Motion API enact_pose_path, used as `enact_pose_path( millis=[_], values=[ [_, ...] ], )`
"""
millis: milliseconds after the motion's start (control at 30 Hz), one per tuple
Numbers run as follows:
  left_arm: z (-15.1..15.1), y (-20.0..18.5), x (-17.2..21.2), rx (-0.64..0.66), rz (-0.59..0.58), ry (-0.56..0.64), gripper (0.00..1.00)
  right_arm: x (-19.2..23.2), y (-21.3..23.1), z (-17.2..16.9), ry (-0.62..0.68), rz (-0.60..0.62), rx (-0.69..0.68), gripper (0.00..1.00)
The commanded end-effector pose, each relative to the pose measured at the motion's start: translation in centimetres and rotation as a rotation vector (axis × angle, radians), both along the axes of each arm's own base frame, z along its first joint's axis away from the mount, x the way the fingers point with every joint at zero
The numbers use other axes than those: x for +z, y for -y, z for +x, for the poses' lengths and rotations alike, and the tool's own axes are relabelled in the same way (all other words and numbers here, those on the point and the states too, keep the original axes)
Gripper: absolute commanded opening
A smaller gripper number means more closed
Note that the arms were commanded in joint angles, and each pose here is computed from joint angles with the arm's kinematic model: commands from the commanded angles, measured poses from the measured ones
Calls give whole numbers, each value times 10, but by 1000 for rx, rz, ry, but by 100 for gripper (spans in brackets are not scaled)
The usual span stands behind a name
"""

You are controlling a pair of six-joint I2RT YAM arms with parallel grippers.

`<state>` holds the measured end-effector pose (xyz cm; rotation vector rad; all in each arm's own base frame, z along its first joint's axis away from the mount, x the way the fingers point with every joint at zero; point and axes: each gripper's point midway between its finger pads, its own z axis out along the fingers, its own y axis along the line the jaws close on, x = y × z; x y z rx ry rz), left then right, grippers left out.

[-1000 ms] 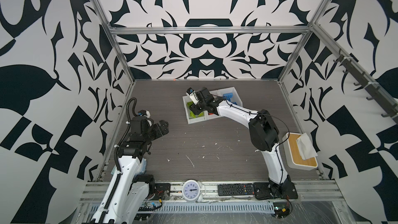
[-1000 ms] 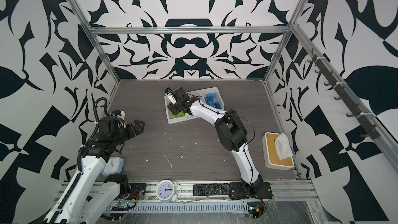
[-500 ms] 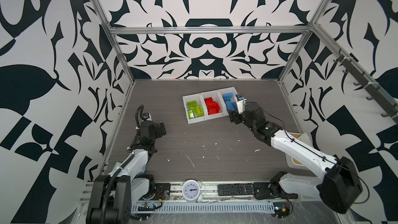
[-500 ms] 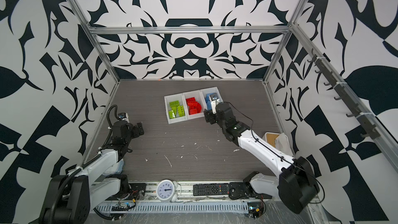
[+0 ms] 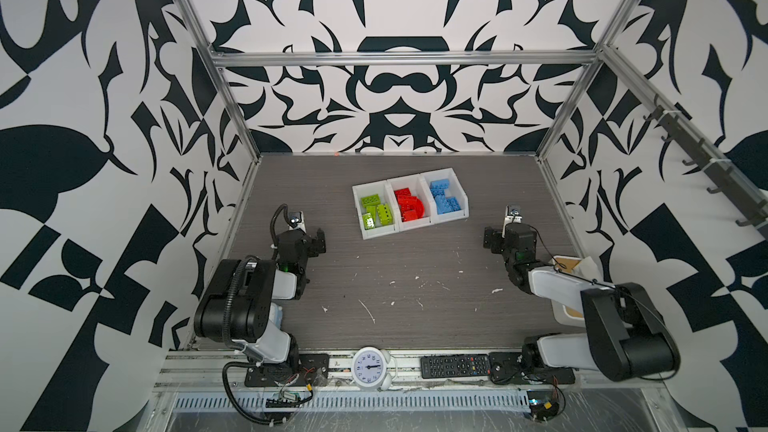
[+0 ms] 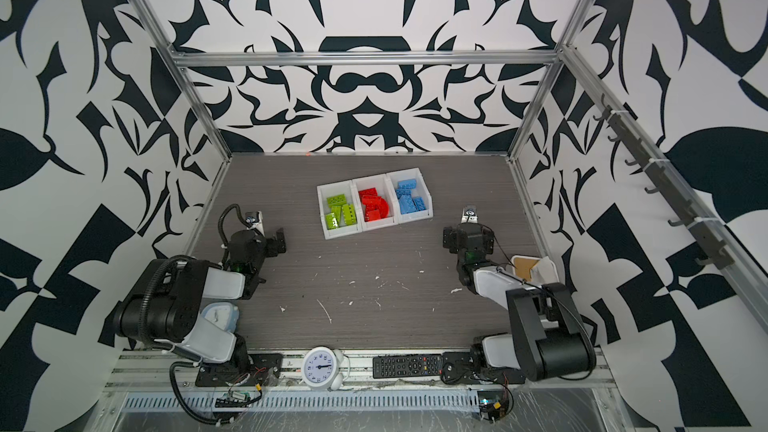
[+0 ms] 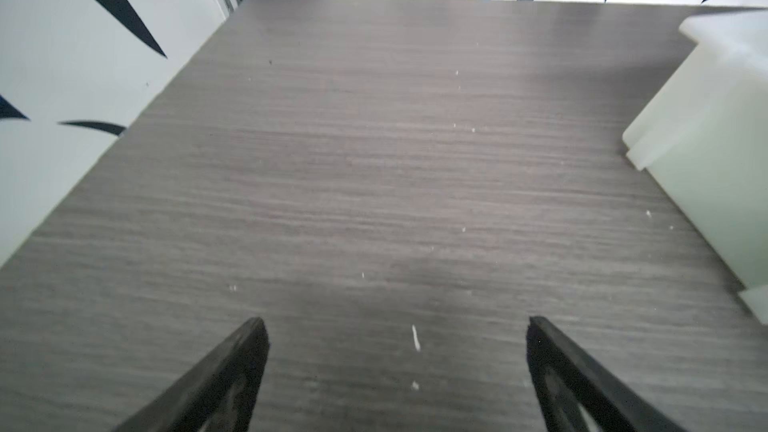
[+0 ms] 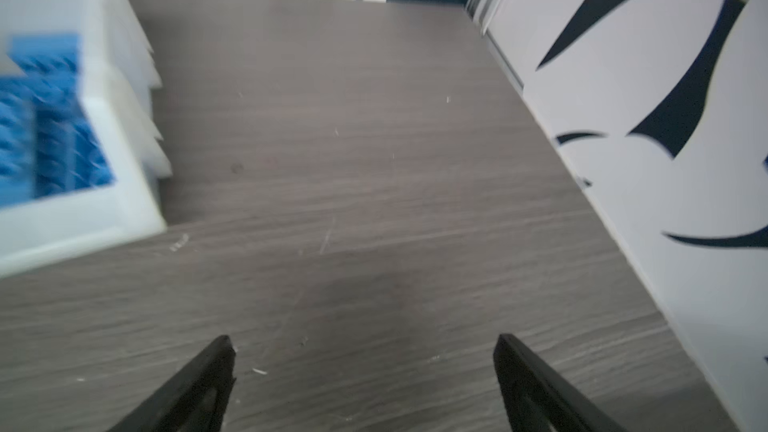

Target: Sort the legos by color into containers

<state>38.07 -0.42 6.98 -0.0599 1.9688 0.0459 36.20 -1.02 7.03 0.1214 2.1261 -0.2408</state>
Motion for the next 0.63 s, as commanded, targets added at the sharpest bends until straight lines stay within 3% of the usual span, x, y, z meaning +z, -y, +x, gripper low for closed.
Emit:
enact_pose_path(
  millis=[0, 100, 200, 600],
  values=[
    [11, 3, 17, -20, 4, 38, 99, 30, -9, 16, 218, -5, 66, 100],
    [12, 2, 20, -17, 12, 74, 99, 20, -14, 13, 302, -9, 105, 100],
    [12, 4, 19, -23, 7, 58, 99, 12, -5, 21, 188, -2, 38, 100],
    [12, 3, 20, -19, 8, 65, 99, 13, -2, 21, 199, -16, 21, 100]
  ],
)
